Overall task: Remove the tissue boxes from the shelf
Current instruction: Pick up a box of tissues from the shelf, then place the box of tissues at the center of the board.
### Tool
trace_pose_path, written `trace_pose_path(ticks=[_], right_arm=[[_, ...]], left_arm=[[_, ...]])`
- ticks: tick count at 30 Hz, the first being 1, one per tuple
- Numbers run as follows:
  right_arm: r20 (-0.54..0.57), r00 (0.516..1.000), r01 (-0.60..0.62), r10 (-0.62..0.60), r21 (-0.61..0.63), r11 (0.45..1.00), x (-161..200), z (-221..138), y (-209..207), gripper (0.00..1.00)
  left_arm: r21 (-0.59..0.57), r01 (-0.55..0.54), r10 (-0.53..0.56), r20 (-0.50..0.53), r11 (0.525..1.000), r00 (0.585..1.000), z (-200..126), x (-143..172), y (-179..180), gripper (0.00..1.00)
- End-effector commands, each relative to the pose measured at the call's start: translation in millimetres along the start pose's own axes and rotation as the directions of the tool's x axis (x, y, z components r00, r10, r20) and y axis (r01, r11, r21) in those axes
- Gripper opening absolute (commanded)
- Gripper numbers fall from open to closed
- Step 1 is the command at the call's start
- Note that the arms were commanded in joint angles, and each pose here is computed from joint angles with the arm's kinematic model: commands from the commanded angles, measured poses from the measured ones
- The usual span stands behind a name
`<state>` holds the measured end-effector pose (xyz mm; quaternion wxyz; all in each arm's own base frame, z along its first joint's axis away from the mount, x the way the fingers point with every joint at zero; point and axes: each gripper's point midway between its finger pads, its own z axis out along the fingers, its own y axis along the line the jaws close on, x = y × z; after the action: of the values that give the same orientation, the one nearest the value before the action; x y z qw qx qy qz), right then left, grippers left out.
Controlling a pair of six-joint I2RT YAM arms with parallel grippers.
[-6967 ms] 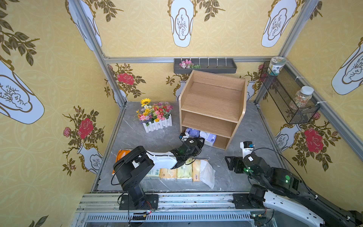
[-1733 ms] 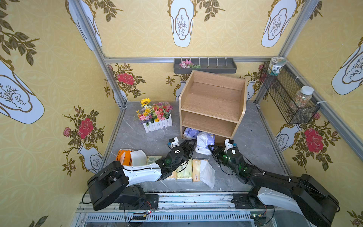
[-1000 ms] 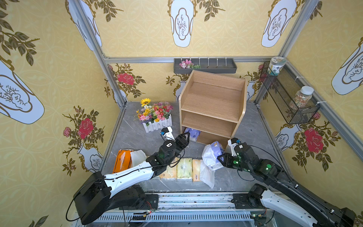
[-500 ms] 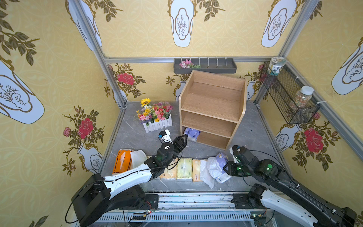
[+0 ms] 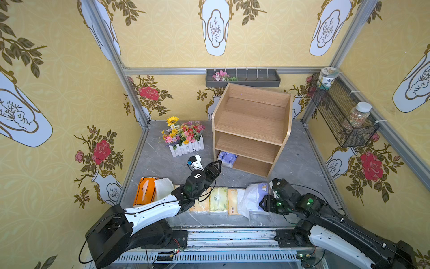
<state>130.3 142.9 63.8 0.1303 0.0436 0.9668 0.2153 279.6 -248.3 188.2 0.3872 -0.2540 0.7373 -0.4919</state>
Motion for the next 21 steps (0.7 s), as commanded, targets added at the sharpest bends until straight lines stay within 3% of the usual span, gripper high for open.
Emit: trace_pose_path(ticks=[1,7,11,21], right_arm=[[0.047,0.999,-0.005,0.004,0.010,1.000,-10,-3,1,0.74],[0.106,0.994,-0.041,0.026,0.136,0.990,-18,-15,-20,0.95],[0.187,0.981,-0.089,0.052,0.192,0.977,-30,-28,-31,0.99],[0.289,0.956,-0.039,0.040,-0.010,0.999,-57,-7,7,1.00]], left_arm=[[0.016,0.007,-0.007,0.002,1.000,1.000,0,0,-2,0.49],[0.023,0.012,-0.012,-0.005,1.000,1.000,2,1,-3,0.49],[0.022,0.013,-0.012,-0.008,1.000,1.000,2,2,-2,0.49],[0.015,0.035,-0.035,-0.011,0.999,0.999,-1,4,8,0.49]])
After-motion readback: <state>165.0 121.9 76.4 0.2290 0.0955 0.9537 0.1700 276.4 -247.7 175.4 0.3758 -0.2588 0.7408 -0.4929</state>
